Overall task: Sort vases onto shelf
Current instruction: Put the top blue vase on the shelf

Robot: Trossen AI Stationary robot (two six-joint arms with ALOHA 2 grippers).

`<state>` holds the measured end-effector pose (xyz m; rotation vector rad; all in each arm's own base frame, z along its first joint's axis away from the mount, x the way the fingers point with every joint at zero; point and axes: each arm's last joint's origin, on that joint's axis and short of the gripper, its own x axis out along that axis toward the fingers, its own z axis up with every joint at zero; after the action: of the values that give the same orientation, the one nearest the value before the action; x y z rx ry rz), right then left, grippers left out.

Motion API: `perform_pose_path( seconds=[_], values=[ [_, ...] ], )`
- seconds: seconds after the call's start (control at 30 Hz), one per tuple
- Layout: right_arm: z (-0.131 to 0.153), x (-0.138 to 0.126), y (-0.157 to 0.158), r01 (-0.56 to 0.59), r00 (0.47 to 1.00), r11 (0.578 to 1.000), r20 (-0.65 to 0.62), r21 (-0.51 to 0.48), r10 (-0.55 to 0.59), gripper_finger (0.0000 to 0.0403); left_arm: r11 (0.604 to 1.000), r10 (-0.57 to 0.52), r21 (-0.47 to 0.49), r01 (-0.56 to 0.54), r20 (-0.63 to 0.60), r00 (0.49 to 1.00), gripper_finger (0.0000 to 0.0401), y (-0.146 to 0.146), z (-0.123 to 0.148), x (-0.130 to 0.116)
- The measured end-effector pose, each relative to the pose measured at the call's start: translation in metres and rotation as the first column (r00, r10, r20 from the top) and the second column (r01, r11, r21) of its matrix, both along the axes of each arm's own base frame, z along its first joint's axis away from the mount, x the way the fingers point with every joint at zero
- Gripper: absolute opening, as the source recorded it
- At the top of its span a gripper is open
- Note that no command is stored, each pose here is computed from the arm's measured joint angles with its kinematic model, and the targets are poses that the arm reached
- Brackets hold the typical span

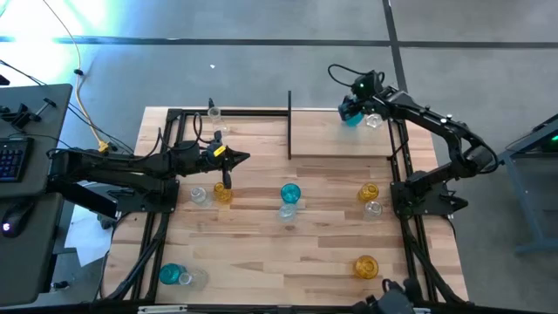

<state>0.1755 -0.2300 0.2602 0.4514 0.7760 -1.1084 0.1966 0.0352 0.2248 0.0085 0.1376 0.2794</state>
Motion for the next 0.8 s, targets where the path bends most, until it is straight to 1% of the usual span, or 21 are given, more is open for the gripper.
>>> perform_pose_path(
  seconds=[0.13,0.37,0.6,0.8],
  values=[
    [0.0016,0.0022,0.0006,0.094,0.996,0.994,-0.007,-0.05,-0.094,0.0172,1.0,0.0,0.0,0.0,0.0,1.0,0.0,0.0,0.0,0.0],
    [0.0033,0.0023,-0.001,0.165,0.986,0.983,0.018,-0.082,-0.164,0.0172,1.0,-0.004,0.008,0.004,-0.004,1.0,0.0,-0.0001,-0.0002,0.0],
    [0.003,0.0018,-0.0008,0.212,0.977,0.975,0.047,-0.069,-0.209,0.0173,1.0,-0.004,0.005,0.004,-0.014,1.0,0.0,-0.0001,-0.0012,-0.0001],
    [0.0011,0.0005,0.0009,0.231,0.972,0.972,0.045,-0.041,-0.229,0.0173,1.0,-0.003,-0.003,0.003,-0.011,1.0,0.0,-0.0001,-0.0011,-0.0001]
  ],
)
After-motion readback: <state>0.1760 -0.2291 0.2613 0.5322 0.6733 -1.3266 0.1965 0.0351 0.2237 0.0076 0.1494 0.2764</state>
